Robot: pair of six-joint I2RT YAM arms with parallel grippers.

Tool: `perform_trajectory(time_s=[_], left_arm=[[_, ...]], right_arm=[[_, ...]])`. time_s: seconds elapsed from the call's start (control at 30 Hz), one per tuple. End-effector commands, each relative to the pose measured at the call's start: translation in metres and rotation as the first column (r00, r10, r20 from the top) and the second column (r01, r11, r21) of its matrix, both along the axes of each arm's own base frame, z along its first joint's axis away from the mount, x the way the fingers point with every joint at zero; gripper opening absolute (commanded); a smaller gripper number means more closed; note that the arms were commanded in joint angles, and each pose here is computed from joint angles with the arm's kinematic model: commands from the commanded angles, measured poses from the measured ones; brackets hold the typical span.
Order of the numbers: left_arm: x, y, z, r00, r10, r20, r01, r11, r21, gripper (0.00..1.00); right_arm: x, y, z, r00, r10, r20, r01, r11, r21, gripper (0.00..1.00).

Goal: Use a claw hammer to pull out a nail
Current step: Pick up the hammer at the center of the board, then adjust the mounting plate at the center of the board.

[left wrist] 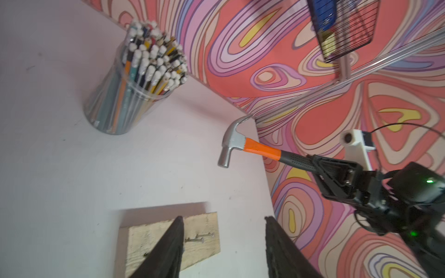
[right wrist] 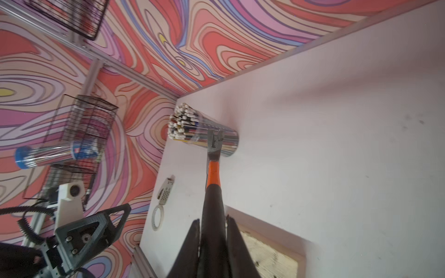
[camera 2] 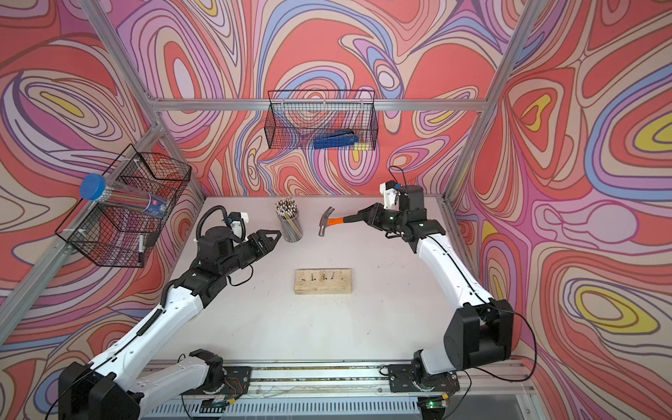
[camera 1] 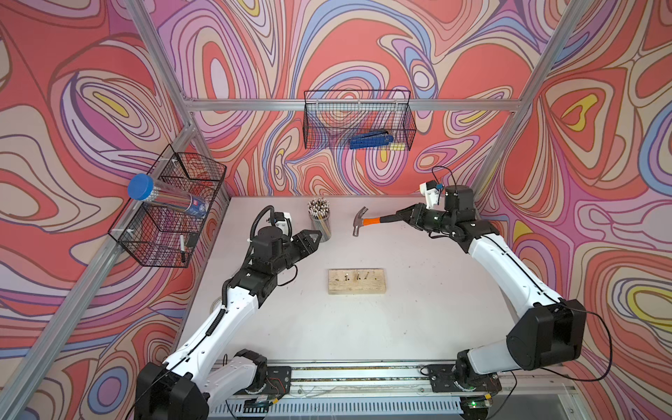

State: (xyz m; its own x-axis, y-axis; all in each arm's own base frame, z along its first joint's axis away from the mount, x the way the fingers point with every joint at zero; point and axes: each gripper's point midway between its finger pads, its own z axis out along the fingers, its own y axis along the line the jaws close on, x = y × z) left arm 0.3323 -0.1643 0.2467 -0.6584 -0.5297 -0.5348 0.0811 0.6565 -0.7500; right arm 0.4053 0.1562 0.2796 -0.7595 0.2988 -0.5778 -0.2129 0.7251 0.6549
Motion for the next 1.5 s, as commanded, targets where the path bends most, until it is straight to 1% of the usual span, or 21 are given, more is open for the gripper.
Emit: perform_trajectory(time_s=[0.0, 0.13, 0.23, 0.4, 0.57, 0.63, 0.8, 0.9, 1.07, 1.13, 1.17, 1.3, 1.47], left_arm=[[-0.025, 0.018, -0.062, 0.980, 0.018, -0.200, 0.025, 0.978, 0.208, 0.54], [-0.035, 0.015, -0.091, 0.959, 0.021, -0.281, 0.064, 0.955, 0.290, 0.53], [-0.041, 0.010, -0.112, 0.939, 0.018, -0.344, 0.104, 0.937, 0.334, 0.52], [-0.049, 0.009, -0.145, 0.897, 0.049, -0.439, 0.139, 0.913, 0.384, 0.49], [-0.055, 0.001, -0.169, 0.871, 0.035, -0.490, 0.174, 0.911, 0.374, 0.47], [-0.057, -0.005, -0.178, 0.862, 0.023, -0.507, 0.189, 0.913, 0.363, 0.46], [-0.058, -0.016, -0.196, 0.838, 0.001, -0.546, 0.220, 0.915, 0.339, 0.44], [-0.059, -0.023, -0.205, 0.828, -0.016, -0.560, 0.236, 0.917, 0.323, 0.42], [-0.056, -0.030, -0.213, 0.827, -0.033, -0.562, 0.248, 0.917, 0.312, 0.38], [-0.059, -0.030, -0.217, 0.818, -0.030, -0.575, 0.250, 0.918, 0.307, 0.37], [-0.053, -0.035, -0.215, 0.831, -0.042, -0.555, 0.244, 0.924, 0.295, 0.37], [-0.047, -0.038, -0.214, 0.839, -0.042, -0.543, 0.233, 0.929, 0.288, 0.36], [-0.037, -0.041, -0.209, 0.854, -0.036, -0.519, 0.218, 0.931, 0.294, 0.38]], right_arm=[[-0.024, -0.029, 0.006, 0.999, -0.049, -0.022, 0.043, 0.977, -0.209, 0.00], [-0.036, -0.050, 0.005, 0.992, -0.102, -0.072, 0.072, 0.939, -0.336, 0.00], [-0.047, -0.060, -0.004, 0.983, -0.115, -0.143, 0.046, 0.910, -0.412, 0.00], [-0.059, -0.060, -0.026, 0.968, -0.099, -0.232, -0.025, 0.877, -0.481, 0.00], [-0.063, -0.041, -0.044, 0.962, -0.045, -0.268, -0.098, 0.861, -0.499, 0.00], [-0.062, -0.030, -0.048, 0.962, -0.022, -0.271, -0.124, 0.851, -0.511, 0.00], [-0.055, -0.007, -0.051, 0.965, 0.028, -0.260, -0.159, 0.852, -0.500, 0.00], [-0.047, 0.000, -0.053, 0.969, 0.030, -0.246, -0.157, 0.845, -0.512, 0.00], [-0.030, 0.011, -0.049, 0.976, 0.048, -0.212, -0.150, 0.854, -0.498, 0.00], [-0.022, 0.016, -0.047, 0.980, 0.051, -0.193, -0.142, 0.858, -0.494, 0.00], [-0.017, 0.018, -0.046, 0.982, 0.052, -0.181, -0.136, 0.860, -0.493, 0.00], [-0.003, 0.026, -0.044, 0.986, 0.060, -0.154, -0.129, 0.863, -0.488, 0.00], [0.006, 0.020, -0.042, 0.989, 0.046, -0.139, -0.115, 0.828, -0.548, 0.00]])
